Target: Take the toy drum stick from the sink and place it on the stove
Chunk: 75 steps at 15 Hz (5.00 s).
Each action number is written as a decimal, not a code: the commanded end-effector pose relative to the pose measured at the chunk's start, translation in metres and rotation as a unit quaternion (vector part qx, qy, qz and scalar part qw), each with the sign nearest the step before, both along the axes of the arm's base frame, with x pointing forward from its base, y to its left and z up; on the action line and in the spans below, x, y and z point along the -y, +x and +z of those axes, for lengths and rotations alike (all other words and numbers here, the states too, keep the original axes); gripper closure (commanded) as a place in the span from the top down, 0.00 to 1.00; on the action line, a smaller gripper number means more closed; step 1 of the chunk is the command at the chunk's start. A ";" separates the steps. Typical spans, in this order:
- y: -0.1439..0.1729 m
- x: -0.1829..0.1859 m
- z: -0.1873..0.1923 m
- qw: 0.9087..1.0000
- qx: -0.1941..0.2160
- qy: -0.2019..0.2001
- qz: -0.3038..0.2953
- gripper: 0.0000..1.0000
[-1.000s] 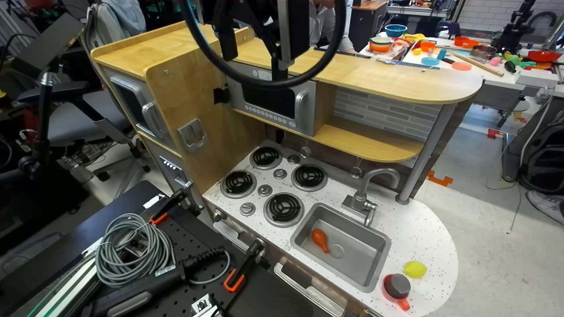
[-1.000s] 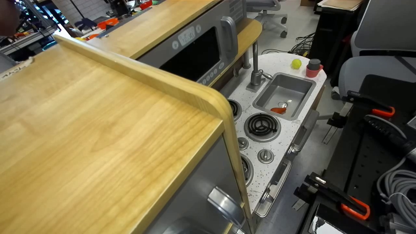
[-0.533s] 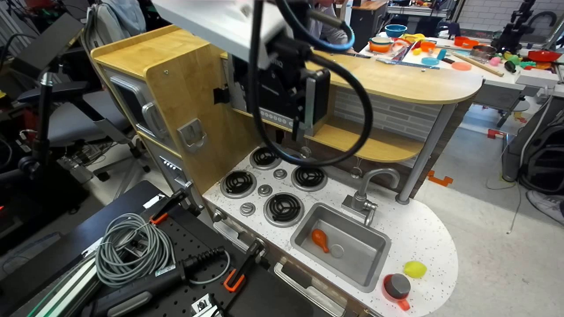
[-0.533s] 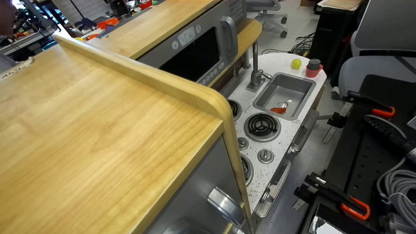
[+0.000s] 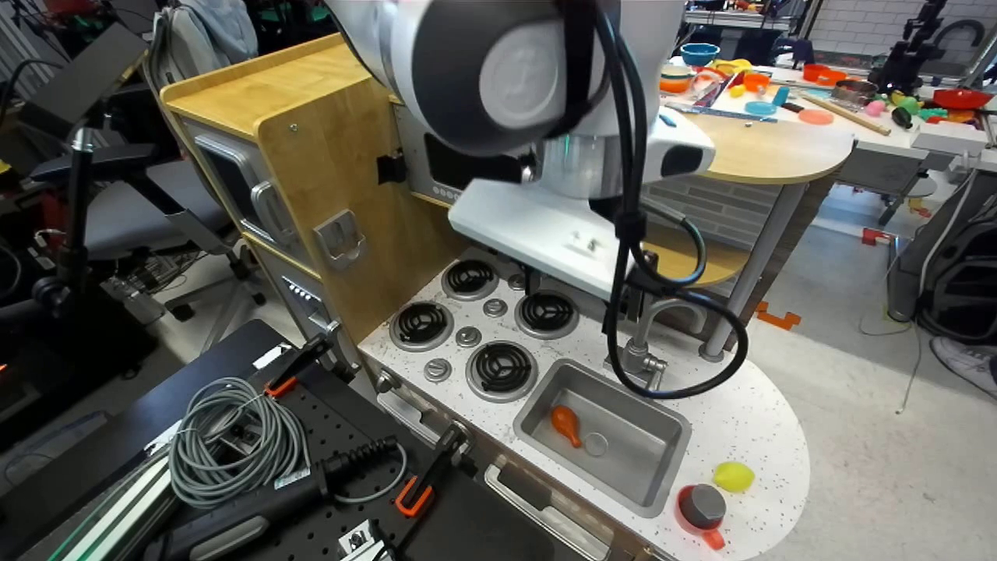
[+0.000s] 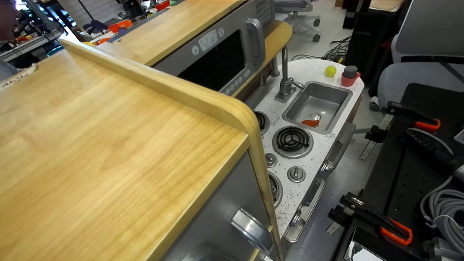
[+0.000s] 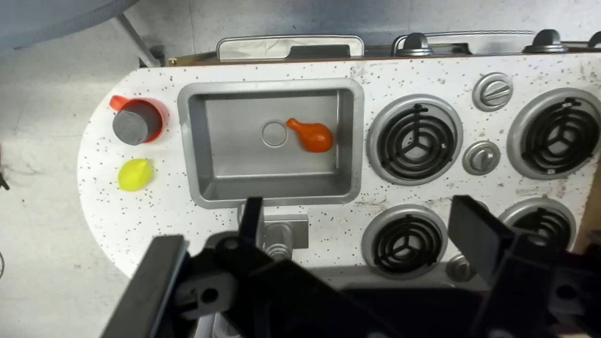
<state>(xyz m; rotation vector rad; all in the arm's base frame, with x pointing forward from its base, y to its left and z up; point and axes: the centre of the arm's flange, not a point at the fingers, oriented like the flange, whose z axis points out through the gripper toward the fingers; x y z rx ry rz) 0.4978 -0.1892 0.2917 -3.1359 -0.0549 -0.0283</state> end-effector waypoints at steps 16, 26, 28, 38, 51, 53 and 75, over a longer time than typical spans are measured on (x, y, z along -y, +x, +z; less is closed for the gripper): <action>0.049 0.045 -0.292 0.972 -0.107 -0.066 0.197 1.00; 0.073 0.031 -0.356 0.953 -0.122 -0.088 0.263 1.00; 0.080 0.025 -0.363 0.950 -0.121 -0.086 0.273 1.00; 0.094 -0.014 -0.388 0.948 -0.112 -0.059 0.293 1.00; 0.094 -0.010 -0.385 0.951 -0.113 -0.058 0.282 0.29; 0.094 -0.005 -0.378 0.952 -0.110 -0.064 0.278 0.13; 0.053 0.011 -0.263 0.959 -0.103 -0.093 0.245 0.05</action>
